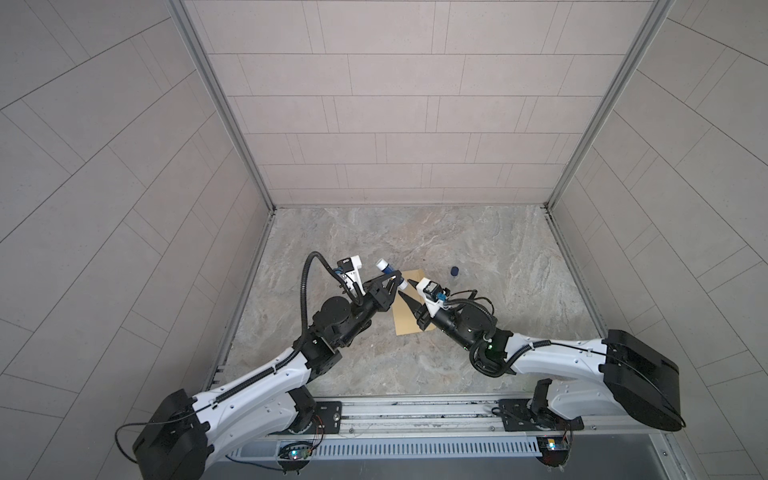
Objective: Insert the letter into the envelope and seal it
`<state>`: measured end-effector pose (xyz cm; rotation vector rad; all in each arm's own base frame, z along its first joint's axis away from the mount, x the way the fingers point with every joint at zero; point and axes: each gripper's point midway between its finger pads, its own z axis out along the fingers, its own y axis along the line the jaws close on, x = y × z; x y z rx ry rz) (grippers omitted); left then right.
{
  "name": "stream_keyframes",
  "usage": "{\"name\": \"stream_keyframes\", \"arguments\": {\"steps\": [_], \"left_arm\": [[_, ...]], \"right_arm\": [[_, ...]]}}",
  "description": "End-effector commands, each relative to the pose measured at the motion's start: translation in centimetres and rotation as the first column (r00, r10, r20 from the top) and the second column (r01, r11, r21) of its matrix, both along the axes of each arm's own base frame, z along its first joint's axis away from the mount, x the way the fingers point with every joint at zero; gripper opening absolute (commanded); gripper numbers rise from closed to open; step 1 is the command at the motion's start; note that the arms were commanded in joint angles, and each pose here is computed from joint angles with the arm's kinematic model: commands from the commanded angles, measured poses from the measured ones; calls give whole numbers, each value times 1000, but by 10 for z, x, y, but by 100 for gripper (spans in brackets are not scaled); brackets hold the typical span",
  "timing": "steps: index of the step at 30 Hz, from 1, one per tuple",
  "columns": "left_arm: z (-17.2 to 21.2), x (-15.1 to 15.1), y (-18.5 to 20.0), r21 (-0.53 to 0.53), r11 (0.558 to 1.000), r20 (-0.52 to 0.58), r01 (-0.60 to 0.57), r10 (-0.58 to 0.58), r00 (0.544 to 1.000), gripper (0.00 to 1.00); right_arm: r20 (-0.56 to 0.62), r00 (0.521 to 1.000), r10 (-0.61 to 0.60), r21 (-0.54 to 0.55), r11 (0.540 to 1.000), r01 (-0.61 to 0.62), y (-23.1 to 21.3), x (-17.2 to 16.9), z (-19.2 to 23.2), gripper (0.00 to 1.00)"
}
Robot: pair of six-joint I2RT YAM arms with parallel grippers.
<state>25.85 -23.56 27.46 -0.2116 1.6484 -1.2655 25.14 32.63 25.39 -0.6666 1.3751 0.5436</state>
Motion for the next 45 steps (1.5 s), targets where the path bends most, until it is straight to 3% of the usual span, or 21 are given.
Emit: {"name": "stream_keyframes", "arguments": {"steps": [1,12,23,28,31,37,45], "left_arm": [[19,0,6,-53,999,47,-13,16,999,0],[16,-2,6,-55,998,39,-8,11,999,0],[13,-4,2,-27,999,55,17,-15,998,0],[19,-15,-7,52,996,157,78,-85,984,0],[30,-27,-14,99,986,261,131,-153,953,0],[42,-52,-25,172,960,416,223,-276,867,0],[45,-77,-37,229,918,501,324,-397,769,0]], "right_arm": [[39,999,-4,61,998,2,3,0,23,35],[40,999,-6,73,997,3,6,1,26,33],[38,997,60,86,994,-63,13,-8,33,0],[9,990,144,55,988,-144,20,-20,34,0],[-39,979,198,29,980,-197,19,-25,30,0],[-109,934,340,74,940,-334,8,-35,53,0],[-199,834,515,141,857,-496,-11,-49,66,0]]}}
